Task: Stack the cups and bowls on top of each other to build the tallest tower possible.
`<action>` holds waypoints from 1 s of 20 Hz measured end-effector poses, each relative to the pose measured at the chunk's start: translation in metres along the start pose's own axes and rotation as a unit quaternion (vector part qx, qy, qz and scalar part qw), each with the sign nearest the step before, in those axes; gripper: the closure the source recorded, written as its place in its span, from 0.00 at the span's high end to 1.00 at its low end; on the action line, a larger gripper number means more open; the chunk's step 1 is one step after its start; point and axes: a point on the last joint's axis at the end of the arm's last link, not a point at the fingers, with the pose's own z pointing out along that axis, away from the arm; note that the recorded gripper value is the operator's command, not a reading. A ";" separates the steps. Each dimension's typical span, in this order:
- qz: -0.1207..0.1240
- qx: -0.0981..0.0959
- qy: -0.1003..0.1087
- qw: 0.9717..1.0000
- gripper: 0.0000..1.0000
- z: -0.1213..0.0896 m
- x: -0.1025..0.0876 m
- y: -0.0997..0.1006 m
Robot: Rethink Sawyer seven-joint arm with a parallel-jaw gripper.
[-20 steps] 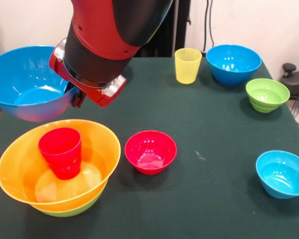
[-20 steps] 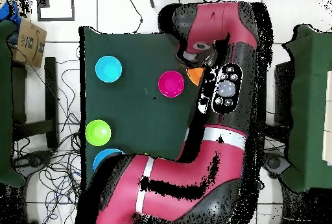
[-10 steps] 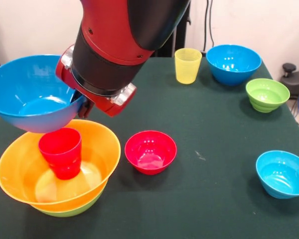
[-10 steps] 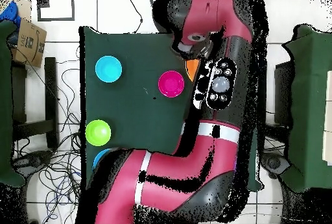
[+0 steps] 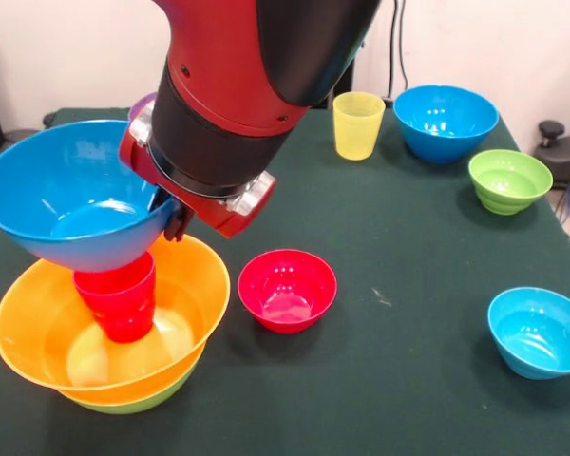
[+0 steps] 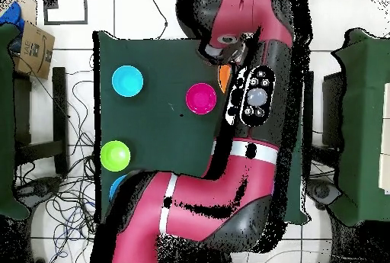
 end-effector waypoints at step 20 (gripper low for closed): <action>0.003 -0.024 -0.014 1.000 0.00 0.037 -0.007 -0.002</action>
